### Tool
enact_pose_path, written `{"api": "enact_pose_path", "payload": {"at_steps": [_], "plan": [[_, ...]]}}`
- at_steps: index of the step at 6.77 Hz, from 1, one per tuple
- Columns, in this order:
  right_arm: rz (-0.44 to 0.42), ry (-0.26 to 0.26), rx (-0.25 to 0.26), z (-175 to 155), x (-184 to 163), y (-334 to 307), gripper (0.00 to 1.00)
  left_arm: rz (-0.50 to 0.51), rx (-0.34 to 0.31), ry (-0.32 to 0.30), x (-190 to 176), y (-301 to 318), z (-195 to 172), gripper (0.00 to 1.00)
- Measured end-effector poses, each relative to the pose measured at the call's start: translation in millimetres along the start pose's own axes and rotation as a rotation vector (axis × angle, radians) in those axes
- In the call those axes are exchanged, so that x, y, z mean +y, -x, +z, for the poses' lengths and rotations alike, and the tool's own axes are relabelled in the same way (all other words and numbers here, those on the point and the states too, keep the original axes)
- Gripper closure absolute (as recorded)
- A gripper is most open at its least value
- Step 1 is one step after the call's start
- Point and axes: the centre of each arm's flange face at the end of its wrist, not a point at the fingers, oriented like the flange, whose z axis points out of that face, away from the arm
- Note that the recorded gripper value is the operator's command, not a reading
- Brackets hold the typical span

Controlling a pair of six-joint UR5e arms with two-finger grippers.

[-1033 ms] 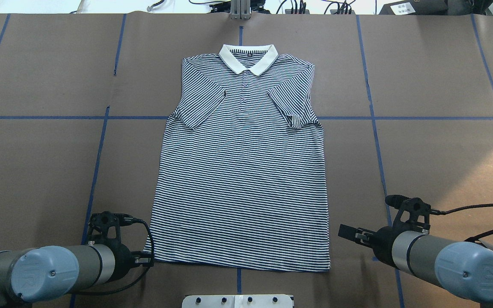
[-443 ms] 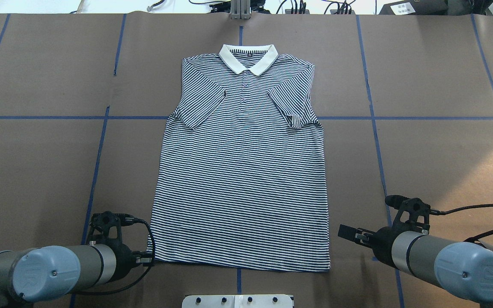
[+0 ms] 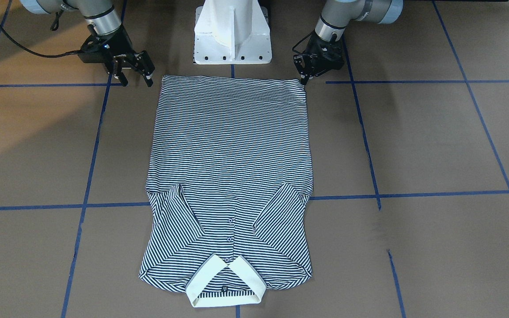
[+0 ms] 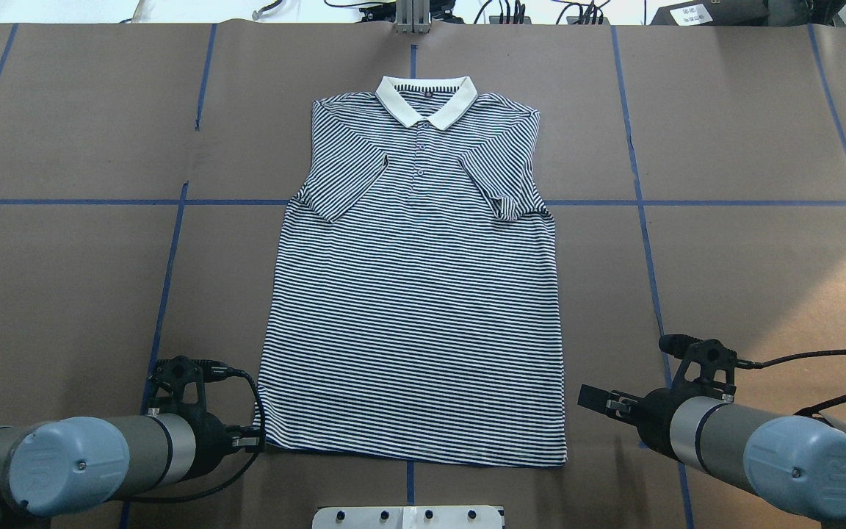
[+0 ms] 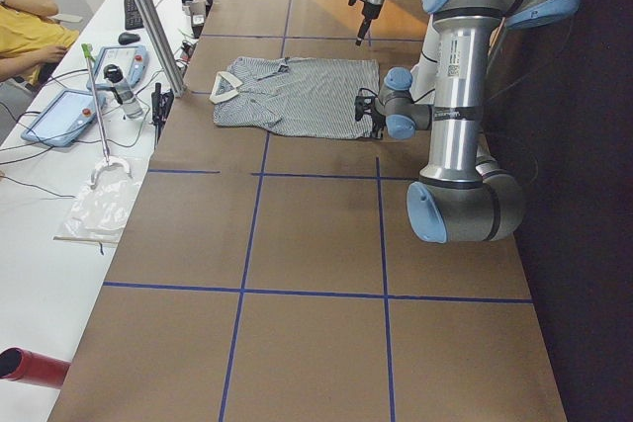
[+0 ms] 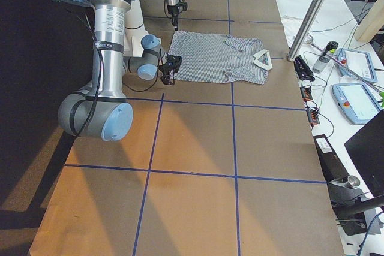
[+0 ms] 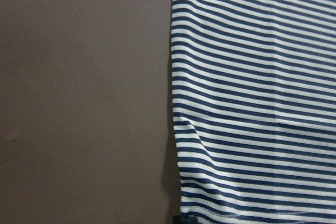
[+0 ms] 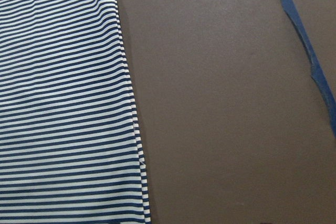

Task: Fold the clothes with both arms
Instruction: 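Grasp the hem corners with both grippers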

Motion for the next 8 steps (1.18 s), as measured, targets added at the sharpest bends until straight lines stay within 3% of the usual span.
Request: {"api": "enact_pose_path", "payload": {"at_steps": [4,6,8], "plan": [[0.062,0.008,0.008,2,11,4,0.38,0.008,-0.024,0.013,3,-17,-23,1.00],[0.133,0.000,0.077,11,28,41,0.45,0.010,-0.025,0.008,3,-18,-23,1.00],[0.152,-0.011,0.141,19,54,77,0.45,0.014,-0.028,-0.015,3,-20,-21,1.00]]}}
